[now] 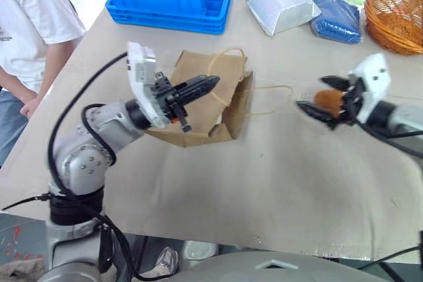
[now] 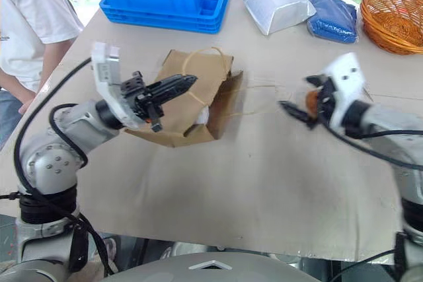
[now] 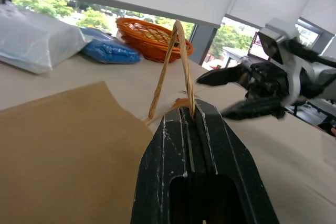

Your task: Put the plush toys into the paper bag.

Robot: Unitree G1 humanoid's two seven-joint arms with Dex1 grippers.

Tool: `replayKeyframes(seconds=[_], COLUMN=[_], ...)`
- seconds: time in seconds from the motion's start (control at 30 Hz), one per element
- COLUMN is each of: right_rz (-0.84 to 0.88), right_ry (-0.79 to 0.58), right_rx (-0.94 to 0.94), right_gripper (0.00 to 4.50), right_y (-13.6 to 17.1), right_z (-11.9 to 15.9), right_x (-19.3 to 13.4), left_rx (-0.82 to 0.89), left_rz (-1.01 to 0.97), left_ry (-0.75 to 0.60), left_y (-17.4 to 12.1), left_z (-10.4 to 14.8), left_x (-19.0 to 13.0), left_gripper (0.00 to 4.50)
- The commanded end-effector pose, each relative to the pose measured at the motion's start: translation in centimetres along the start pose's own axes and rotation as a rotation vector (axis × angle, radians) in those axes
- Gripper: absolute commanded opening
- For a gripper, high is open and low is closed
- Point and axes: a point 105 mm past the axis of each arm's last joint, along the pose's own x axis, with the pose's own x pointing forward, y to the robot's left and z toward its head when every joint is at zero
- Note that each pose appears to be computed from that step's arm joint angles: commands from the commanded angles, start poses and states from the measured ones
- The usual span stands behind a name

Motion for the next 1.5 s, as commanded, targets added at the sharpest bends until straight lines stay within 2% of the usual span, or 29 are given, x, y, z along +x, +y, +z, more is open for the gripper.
replayKeyframes(seconds=[0.03,0.1,0.17,0.27,0.47,0.53,0.57,0.63,0.7,0.77,0.87,0.97,1.07,1.3,1.4,1.5], right_rz=[-0.143,-0.17,-0.119,-0.064,-0.05,-0.037,-0.02,0.076,0.177,0.231,0.298,0.341,0.375,0.476,0.53,0.603], right_ry=[0.101,0.161,0.277,0.355,0.315,0.244,0.178,-0.098,-0.313,-0.411,-0.515,-0.49,-0.356,-0.198,-0.16,-0.168], right_rx=[-0.045,-0.023,-0.012,-0.032,0.002,0.055,0.101,0.263,0.339,0.359,0.418,0.469,0.509,0.476,0.412,0.359], right_gripper=[4.49,4.49,4.49,3.7,1.19,0.33,0.05,0.05,0.05,0.05,0.05,0.05,0.05,0.05,0.05,0.05], right_y=[-3.3,-4.3,-3.8,-3.3,-3.7,-3.7,-3.5,-2.6,-1.1,0.6,3.8,6.9,10.0,12.7,13.8,15.3], right_z=[-1.9,-3.5,-6.5,-8.7,-8.2,-7.2,-6.1,-0.9,3.6,6.0,8.8,9.0,6.6,4.0,3.8,5.0], right_x=[0.5,1.7,3.6,4.4,3.6,2.9,2.5,0.5,-1.5,-1.8,-0.3,2.1,4.8,7.0,7.6,8.8], left_rx=[0.058,0.065,0.081,0.092,0.085,0.078,0.077,0.067,0.057,0.051,0.049,0.052,0.042,0.015,0.011,0.0], left_rz=[-0.022,-0.02,-0.016,-0.009,0.01,0.012,0.013,0.014,0.008,0.005,0.026,0.034,0.073,0.145,0.139,0.109], left_ry=[-0.027,-0.031,-0.038,-0.053,-0.06,-0.065,-0.065,-0.071,-0.072,-0.072,-0.095,-0.106,-0.141,-0.206,-0.198,-0.168], left_y=[-0.3,-0.3,-0.3,-0.5,-0.8,-1.0,-1.0,-1.0,-1.0,-0.9,-0.3,-0.1,0.3,1.0,0.7,0.2], left_z=[1.2,1.3,1.5,1.7,1.4,1.3,1.3,1.3,1.2,1.1,1.5,1.8,2.3,2.9,2.6,1.8], left_x=[-0.2,-0.1,0.1,0.3,0.5,0.6,0.6,0.6,0.7,0.8,1.2,1.4,1.4,1.2,1.3,1.5], left_gripper=[0.0,0.0,0.0,0.0,0.0,0.0,0.0,0.0,0.0,0.0,0.0,0.0,0.0,0.0,0.0,0.0])
